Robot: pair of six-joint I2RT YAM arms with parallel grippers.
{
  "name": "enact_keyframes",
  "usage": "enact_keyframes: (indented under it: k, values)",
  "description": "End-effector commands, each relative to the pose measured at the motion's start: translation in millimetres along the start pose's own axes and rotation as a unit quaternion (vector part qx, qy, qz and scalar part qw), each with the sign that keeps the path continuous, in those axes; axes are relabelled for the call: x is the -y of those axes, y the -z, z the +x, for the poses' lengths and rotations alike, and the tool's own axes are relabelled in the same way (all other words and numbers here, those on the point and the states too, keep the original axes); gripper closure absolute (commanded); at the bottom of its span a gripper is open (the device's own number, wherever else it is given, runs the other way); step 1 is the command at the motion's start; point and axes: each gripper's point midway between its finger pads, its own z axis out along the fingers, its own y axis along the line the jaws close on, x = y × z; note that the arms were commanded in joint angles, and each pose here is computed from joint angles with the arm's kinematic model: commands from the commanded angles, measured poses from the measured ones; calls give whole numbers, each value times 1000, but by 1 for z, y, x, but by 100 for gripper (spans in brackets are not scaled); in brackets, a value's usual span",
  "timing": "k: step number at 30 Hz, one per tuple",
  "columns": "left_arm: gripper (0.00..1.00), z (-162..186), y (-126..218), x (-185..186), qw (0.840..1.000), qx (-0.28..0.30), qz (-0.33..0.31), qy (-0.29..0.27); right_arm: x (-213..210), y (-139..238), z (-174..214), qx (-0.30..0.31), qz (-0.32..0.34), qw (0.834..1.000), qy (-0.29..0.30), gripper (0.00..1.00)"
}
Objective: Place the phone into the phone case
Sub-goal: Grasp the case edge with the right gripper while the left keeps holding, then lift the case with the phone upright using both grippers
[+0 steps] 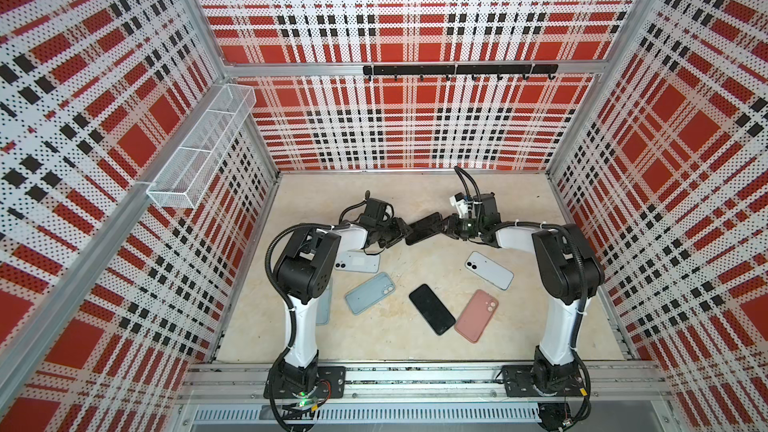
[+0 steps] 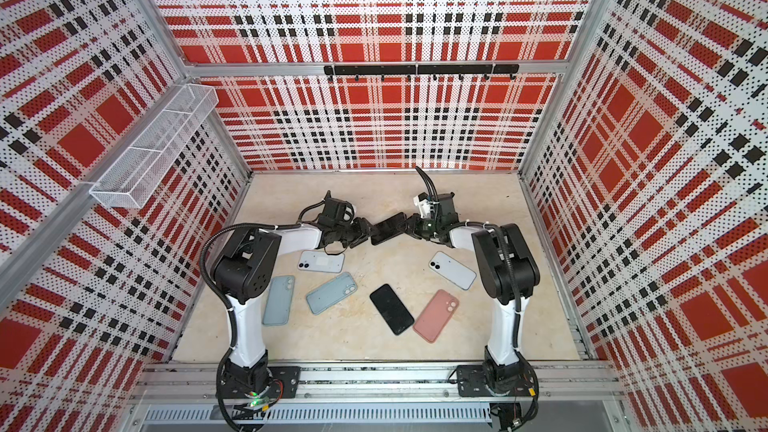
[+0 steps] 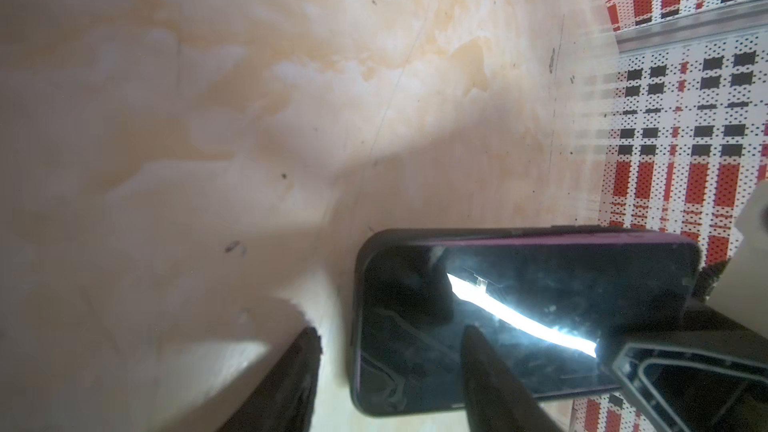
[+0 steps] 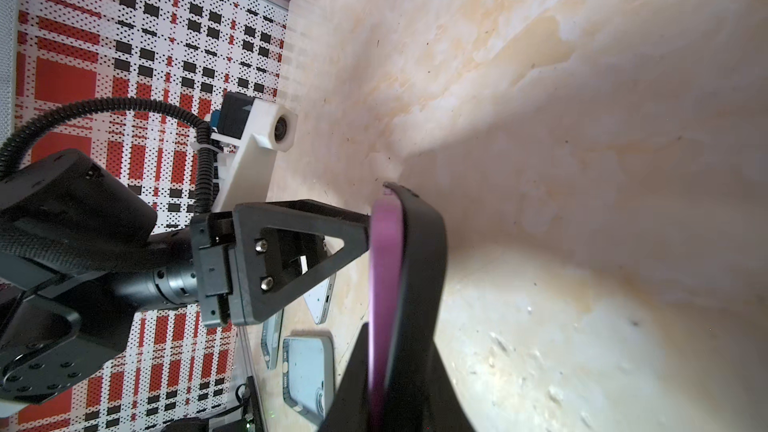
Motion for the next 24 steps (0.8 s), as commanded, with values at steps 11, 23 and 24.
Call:
enact_keyframes:
  k: [11,23,24]
  values:
    - [0,-51,119,91,975,93,189,-76,-123,94,-56,69,-180,969,155,100]
    - [15,-26,152,179,905,75,399,-129,-170,122,-64,83,-279,949,118,100]
    - [19,-25,153,183,899,74,411,-131,-168,120,-63,82,-277,950,114,100]
